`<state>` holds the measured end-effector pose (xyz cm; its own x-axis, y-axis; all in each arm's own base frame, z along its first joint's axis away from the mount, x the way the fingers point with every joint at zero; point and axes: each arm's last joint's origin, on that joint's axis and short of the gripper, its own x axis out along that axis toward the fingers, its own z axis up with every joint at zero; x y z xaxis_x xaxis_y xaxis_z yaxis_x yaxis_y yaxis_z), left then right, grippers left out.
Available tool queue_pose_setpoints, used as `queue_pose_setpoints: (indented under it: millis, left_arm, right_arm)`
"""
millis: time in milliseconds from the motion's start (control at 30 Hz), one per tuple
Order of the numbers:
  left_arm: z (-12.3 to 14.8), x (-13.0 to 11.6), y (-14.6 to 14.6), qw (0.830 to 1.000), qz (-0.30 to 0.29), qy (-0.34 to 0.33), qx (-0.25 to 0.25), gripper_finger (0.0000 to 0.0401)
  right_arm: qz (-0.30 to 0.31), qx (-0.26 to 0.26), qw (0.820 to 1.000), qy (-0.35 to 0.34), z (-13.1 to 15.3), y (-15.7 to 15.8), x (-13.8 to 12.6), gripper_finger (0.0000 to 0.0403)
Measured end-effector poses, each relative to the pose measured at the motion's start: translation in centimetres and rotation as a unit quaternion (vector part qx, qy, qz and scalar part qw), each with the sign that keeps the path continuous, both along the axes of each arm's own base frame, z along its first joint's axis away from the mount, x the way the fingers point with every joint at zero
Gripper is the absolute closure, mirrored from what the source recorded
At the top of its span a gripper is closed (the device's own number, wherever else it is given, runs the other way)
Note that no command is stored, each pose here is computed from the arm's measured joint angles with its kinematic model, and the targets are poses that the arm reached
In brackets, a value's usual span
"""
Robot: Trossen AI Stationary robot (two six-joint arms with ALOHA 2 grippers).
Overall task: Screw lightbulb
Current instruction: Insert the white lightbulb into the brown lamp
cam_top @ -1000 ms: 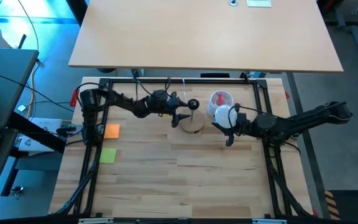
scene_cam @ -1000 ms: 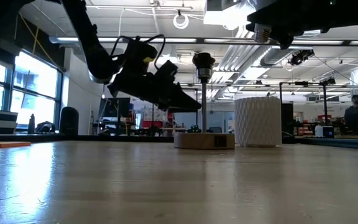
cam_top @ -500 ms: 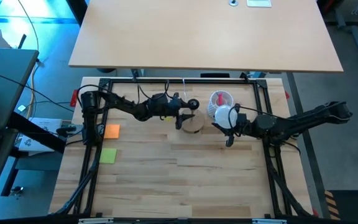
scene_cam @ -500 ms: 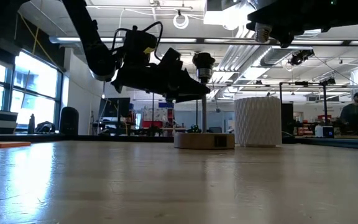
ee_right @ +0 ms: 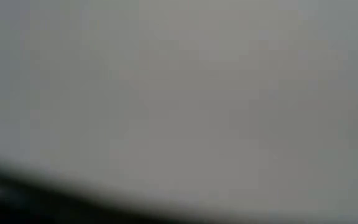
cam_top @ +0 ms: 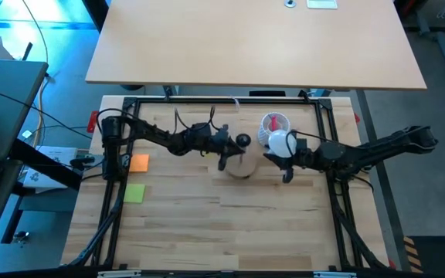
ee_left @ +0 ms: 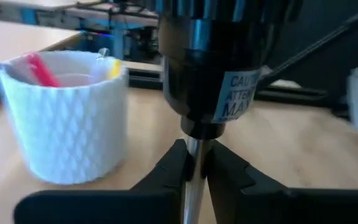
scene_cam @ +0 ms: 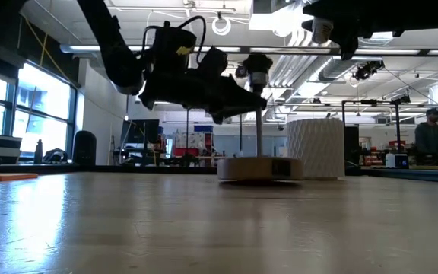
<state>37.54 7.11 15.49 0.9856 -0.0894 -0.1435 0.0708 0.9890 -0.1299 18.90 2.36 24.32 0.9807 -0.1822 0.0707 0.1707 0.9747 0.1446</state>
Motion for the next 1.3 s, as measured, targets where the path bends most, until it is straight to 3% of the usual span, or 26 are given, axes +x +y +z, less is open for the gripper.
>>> queue_pose_setpoints:
  millis: [133, 333, 567, 633, 767, 967, 1167, 1300]
  left_arm:
    - [0.4, 0.1, -1.4, 0.999, -0.035, -0.002, -0.036, 0.0371]
    - [0.3, 0.3, -4.3, 0.993, -0.118, 0.011, -0.021, 0.0367]
    - [-0.1, 0.3, -6.1, 0.988, -0.151, 0.019, 0.038, 0.0361]
    - [-0.1, 0.3, -6.2, 0.987, -0.153, 0.018, 0.047, 0.0361]
    - [-0.3, 0.3, -6.2, 0.986, -0.156, 0.025, 0.049, 0.0359]
    - [-0.4, 0.2, -6.2, 0.986, -0.156, 0.030, 0.048, 0.0358]
    - [-0.4, 0.2, -6.2, 0.986, -0.157, 0.034, 0.048, 0.0358]
    - [-0.5, 0.2, -6.2, 0.986, -0.157, 0.036, 0.047, 0.0357]
  right_arm:
    - [0.026, 0.009, 0.999, -0.028, 0.5, 0.3, 0.0, 0.0274]
    - [0.111, 0.015, 0.993, -0.048, 2.5, 1.1, 1.5, 0.0274]
    - [0.261, -0.076, 0.961, -0.055, 3.0, 1.6, 6.0, 0.0274]
    - [0.278, -0.082, 0.955, -0.056, 3.1, 0.8, 7.0, 0.0274]
    - [0.298, -0.060, 0.952, -0.033, 2.7, -1.6, 8.8, 0.0274]
    - [0.364, -0.028, 0.931, 0.021, 2.5, -3.9, 11.6, 0.0274]
    - [0.389, -0.070, 0.914, 0.089, 2.5, -4.1, 12.9, 0.0274]
    - [0.407, -0.090, 0.904, 0.095, 2.7, -5.0, 12.5, 0.0274]
